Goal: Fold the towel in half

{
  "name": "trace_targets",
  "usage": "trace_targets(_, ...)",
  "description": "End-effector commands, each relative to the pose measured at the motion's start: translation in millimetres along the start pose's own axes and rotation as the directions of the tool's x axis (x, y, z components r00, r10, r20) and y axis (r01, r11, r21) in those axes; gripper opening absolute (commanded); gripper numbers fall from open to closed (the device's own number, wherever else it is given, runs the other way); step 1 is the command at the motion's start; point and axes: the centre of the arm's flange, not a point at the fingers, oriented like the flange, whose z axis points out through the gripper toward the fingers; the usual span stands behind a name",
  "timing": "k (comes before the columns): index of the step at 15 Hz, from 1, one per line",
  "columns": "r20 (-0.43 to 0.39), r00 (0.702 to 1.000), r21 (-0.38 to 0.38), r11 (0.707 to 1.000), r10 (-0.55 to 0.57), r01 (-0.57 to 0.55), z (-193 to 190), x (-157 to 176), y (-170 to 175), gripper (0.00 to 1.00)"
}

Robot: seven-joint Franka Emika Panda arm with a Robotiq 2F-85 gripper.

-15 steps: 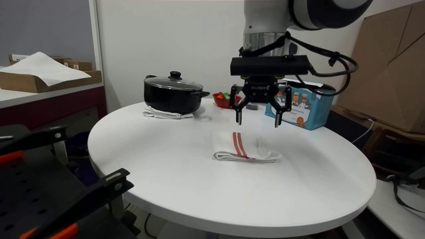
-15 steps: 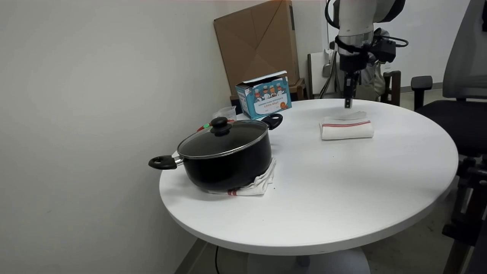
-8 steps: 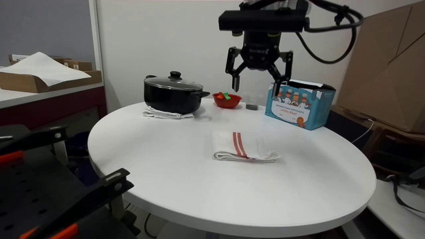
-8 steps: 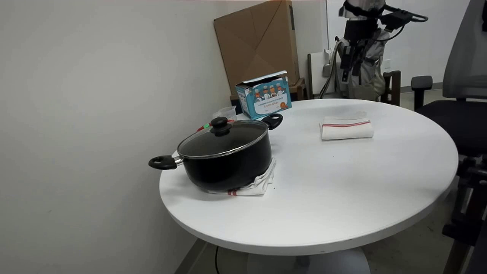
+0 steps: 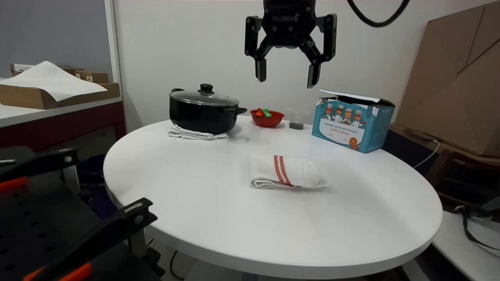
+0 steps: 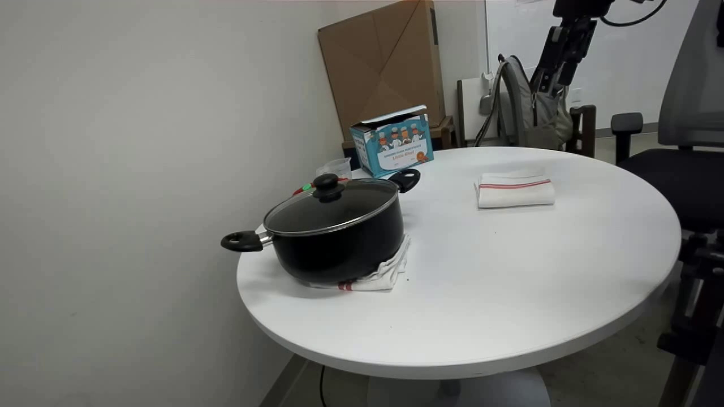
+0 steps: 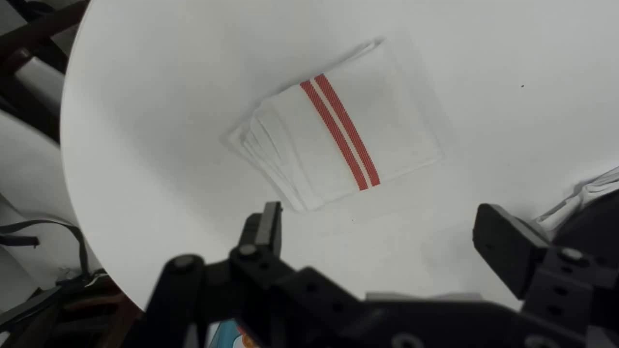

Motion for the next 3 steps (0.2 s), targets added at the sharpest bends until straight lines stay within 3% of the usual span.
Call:
trace_targets(1,-0.009,1.0,0.005,1.0,0.003,-0.003,-3.7,-4.9,-3.4,1.0)
trace_targets(3,-0.02,1.0,0.013,1.0,0.008,-0.007,-7.3,-9.6,-7.0,1.0)
